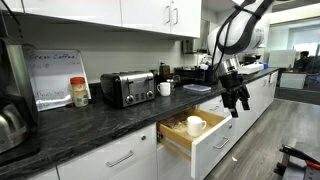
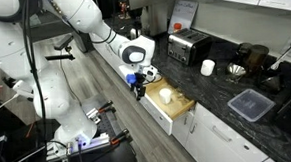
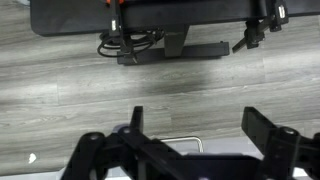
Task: Remove one white mug from the countertop and place it inside the open drawer then close the drawer
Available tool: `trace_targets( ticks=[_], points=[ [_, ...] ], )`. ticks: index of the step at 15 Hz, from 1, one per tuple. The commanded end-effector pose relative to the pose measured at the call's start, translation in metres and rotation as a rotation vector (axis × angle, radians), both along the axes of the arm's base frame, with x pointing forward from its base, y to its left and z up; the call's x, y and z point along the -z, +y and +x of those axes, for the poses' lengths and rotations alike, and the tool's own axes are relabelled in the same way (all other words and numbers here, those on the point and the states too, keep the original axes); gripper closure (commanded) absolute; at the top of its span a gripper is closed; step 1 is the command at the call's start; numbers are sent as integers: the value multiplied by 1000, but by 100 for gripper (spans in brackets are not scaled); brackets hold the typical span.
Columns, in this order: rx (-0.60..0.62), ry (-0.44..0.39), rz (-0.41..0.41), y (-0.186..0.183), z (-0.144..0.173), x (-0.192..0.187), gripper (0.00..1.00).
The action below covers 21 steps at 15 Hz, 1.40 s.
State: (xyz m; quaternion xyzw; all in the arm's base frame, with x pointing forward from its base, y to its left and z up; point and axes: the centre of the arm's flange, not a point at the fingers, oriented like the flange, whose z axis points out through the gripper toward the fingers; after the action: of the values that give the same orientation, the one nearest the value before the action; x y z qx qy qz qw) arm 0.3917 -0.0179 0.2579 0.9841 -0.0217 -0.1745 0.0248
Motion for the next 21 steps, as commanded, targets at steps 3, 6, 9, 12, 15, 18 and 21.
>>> trace_targets(
  ticks=[3,6,9,12,15,18,21],
  points=[
    [-16,-21,0,-7,1,30,0],
    [-18,-27,3,-10,2,44,0],
    [-29,-45,5,-11,3,59,0],
    [-49,-63,14,-12,6,71,0],
    [-67,-85,24,-13,8,82,0],
    [-81,-111,27,-15,9,90,0],
    [-91,-157,31,-16,11,95,0]
  ],
)
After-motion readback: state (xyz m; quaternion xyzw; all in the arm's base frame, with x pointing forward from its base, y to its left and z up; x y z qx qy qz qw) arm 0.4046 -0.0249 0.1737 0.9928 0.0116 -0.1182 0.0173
